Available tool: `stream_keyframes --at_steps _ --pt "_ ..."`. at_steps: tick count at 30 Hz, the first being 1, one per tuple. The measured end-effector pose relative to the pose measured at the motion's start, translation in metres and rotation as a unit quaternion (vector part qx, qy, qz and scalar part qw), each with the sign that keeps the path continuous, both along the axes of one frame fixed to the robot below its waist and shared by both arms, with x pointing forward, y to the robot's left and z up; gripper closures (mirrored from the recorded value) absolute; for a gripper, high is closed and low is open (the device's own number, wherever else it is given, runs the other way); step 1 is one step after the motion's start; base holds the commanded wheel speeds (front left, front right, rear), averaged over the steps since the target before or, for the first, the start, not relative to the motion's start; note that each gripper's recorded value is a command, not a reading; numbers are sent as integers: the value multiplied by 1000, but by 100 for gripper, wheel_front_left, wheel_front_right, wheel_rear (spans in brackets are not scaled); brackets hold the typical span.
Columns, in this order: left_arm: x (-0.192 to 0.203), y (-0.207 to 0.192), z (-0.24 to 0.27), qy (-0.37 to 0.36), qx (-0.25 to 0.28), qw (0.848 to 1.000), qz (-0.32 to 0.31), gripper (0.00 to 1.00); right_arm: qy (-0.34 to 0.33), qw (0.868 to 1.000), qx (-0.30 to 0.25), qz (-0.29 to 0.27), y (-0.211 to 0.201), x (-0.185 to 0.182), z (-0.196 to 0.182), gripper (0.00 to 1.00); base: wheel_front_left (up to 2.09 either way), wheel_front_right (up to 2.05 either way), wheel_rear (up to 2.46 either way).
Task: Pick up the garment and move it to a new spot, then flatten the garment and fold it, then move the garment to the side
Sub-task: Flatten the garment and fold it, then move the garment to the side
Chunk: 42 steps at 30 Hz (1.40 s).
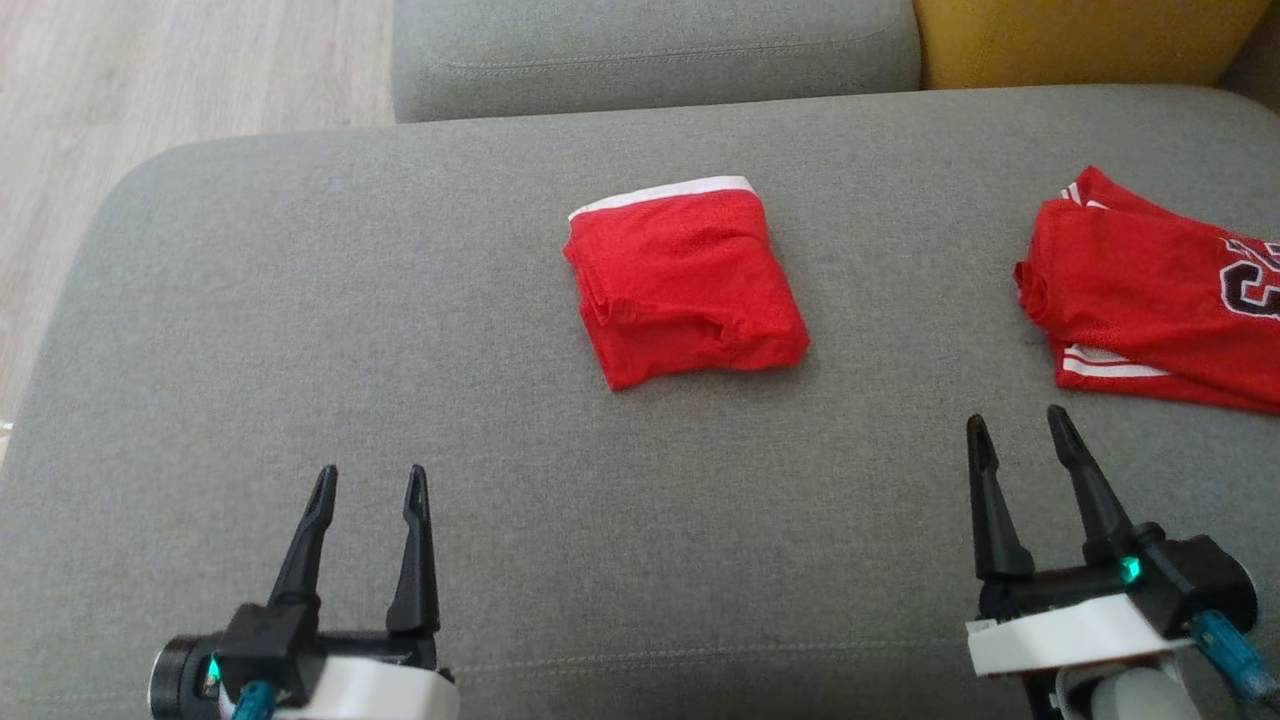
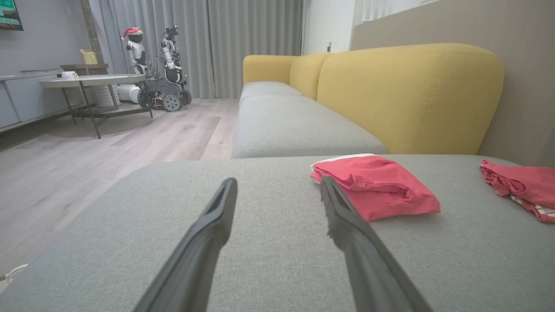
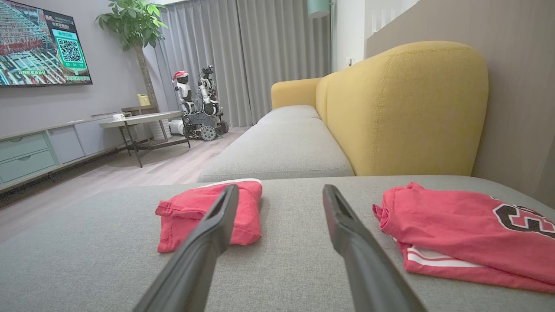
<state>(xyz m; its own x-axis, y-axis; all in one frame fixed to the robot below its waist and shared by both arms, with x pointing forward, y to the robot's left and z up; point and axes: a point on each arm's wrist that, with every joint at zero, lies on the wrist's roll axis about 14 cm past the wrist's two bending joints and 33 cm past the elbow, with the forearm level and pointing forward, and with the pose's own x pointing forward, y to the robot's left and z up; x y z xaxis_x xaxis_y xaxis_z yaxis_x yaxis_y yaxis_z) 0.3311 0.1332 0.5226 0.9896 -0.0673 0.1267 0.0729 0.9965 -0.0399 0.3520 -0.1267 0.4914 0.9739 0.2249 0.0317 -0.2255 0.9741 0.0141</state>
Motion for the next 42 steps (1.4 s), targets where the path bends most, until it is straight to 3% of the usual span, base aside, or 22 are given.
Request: stream_keyframes --at_steps 18,26,34,42 --pt "1 1 -9 14 3 1000 2 0 28 999 11 13 10 3 -16 0 0 0 0" --pt "21 -10 -16 24 5 1000 -20 0 57 997 -13 48 27 78 -30 0 0 0 0" --pt "38 -20 -16 23 2 999 -39 0 191 978 -46 67 27 145 -65 0 0 0 0" --pt "54 -19 -23 29 5 999 -37 0 311 944 -65 86 30 180 -102 0 0 0 0"
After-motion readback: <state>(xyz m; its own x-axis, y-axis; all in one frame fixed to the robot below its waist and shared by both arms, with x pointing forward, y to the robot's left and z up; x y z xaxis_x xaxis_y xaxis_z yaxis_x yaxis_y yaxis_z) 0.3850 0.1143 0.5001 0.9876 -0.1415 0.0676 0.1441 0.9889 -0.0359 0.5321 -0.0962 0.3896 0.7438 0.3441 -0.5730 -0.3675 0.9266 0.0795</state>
